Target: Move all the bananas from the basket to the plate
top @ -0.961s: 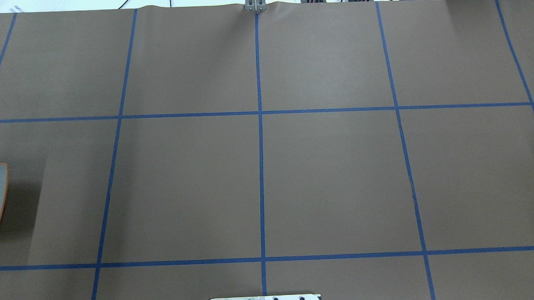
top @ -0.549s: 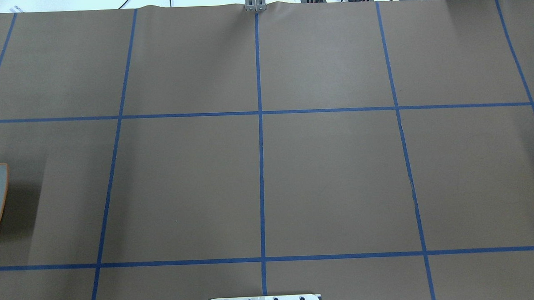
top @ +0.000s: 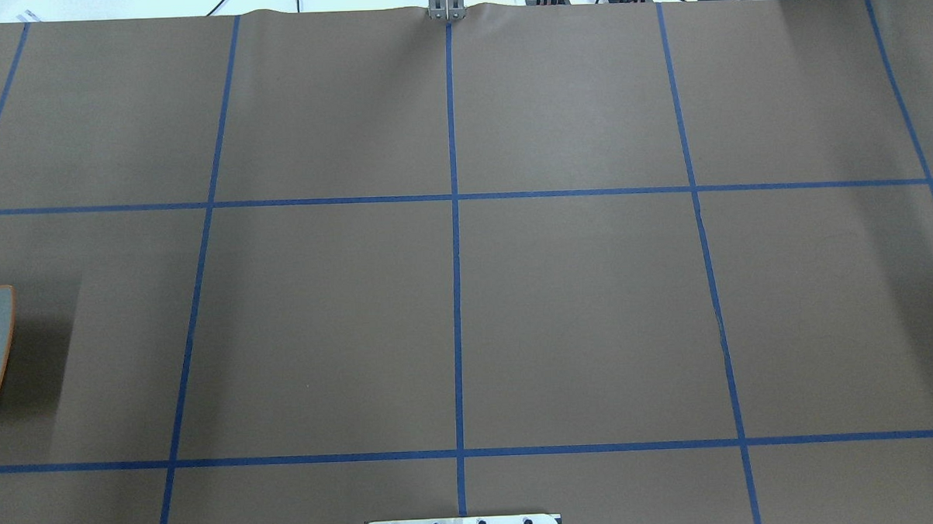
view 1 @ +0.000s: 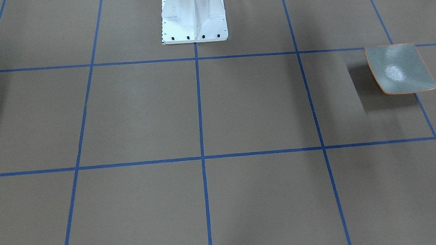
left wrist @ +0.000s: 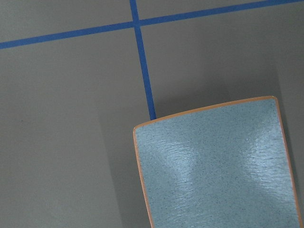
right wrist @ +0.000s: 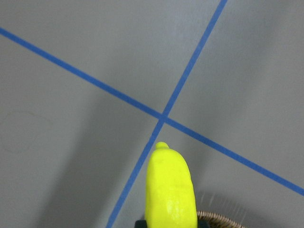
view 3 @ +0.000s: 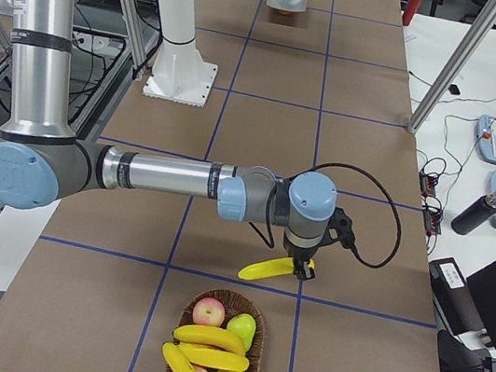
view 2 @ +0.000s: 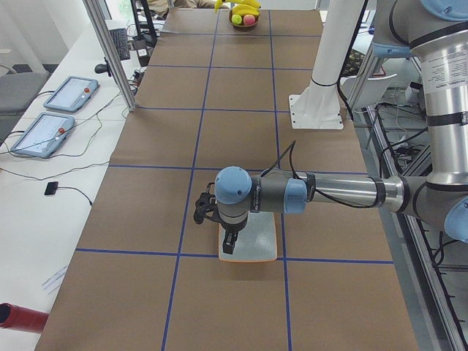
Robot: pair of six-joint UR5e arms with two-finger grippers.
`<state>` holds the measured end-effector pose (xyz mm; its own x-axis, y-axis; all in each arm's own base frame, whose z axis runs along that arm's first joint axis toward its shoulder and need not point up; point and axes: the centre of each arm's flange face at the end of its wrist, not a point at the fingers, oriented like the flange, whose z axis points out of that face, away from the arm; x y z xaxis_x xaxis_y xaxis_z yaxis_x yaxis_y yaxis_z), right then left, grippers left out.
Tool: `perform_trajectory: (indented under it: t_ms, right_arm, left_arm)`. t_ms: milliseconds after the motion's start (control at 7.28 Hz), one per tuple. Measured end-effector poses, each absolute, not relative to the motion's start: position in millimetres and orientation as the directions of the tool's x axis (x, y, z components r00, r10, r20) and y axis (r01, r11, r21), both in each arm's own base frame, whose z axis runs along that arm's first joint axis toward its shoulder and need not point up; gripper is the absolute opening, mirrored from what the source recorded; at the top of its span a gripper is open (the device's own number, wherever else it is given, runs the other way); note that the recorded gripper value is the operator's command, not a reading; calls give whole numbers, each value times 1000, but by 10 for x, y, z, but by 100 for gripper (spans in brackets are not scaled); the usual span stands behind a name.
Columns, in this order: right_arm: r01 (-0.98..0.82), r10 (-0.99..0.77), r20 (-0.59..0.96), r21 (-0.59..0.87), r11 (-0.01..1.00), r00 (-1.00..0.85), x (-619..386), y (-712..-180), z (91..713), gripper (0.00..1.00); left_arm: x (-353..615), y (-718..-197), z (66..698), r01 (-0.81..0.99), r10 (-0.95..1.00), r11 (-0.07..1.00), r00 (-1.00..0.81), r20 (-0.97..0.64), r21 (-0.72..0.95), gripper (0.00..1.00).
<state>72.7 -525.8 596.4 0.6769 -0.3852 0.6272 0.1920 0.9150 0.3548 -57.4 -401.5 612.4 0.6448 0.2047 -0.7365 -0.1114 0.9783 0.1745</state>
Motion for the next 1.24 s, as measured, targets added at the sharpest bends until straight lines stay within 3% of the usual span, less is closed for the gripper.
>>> perform_trajectory:
  t_ms: [687, 1236]
  right_arm:
    - [12, -211, 749, 263, 965, 628, -987, -5913, 4358, 0]
    - [-228, -4, 882, 126, 966, 471, -2636, -5681, 2968, 0]
  left_arm:
    - [-574, -4536, 5478, -99, 382, 900, 645, -662, 424, 100]
    - [-523, -4863, 4940, 2, 376, 869, 645, -665, 494, 100]
